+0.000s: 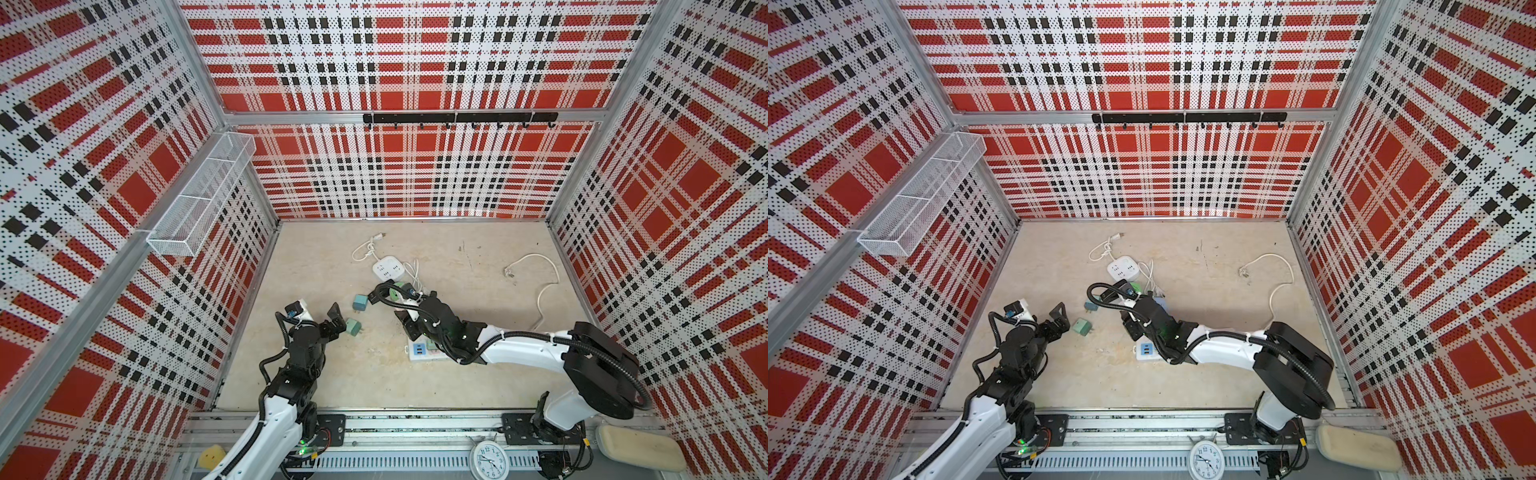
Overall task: Insert the plug
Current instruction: 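Lift the pink adapter toward the left gripper while the left gripper reaches in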
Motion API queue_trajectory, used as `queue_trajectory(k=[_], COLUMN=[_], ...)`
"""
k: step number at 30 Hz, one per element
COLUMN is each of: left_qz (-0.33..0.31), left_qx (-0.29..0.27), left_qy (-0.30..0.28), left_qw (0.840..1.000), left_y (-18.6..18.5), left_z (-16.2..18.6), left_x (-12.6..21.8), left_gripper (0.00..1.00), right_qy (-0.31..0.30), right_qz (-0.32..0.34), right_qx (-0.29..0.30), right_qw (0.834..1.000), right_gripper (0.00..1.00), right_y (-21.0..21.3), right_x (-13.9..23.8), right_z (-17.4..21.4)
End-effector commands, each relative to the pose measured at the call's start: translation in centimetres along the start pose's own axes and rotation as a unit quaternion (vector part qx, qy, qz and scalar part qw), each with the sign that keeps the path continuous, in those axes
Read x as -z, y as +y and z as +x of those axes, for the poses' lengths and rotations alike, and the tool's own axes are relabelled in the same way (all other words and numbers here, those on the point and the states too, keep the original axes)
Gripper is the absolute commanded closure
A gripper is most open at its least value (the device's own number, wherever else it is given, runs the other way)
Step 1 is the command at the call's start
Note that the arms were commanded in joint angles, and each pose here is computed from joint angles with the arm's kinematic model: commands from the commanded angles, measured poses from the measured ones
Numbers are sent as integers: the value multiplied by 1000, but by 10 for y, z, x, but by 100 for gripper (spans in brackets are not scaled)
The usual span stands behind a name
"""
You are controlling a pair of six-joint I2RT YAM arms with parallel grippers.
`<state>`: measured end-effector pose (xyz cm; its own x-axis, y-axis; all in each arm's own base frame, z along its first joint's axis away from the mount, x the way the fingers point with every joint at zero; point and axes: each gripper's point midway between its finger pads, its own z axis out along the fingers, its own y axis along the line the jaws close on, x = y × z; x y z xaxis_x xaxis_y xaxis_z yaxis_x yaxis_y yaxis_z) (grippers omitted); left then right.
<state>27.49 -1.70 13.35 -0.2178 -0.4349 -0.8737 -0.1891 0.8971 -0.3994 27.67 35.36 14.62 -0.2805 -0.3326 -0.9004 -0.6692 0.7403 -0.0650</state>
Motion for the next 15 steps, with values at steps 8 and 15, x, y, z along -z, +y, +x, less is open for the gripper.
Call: queue_trajectory(k=[8,15], left_qz=[207,369], left_qx=[-35,-79], left_qy=[24,44], left_qw=[977,925], left_y=[-84,-168], left_z=[-17,-20], left_x=[24,77], left_gripper=[13,13], right_qy=[-171,-199], right_qz=[20,18], right_qx=[61,65], right_qw=[983,978], right_gripper=[87,89], right_y=[-16,-20], right_x=[50,68], right_z=[-45,-41])
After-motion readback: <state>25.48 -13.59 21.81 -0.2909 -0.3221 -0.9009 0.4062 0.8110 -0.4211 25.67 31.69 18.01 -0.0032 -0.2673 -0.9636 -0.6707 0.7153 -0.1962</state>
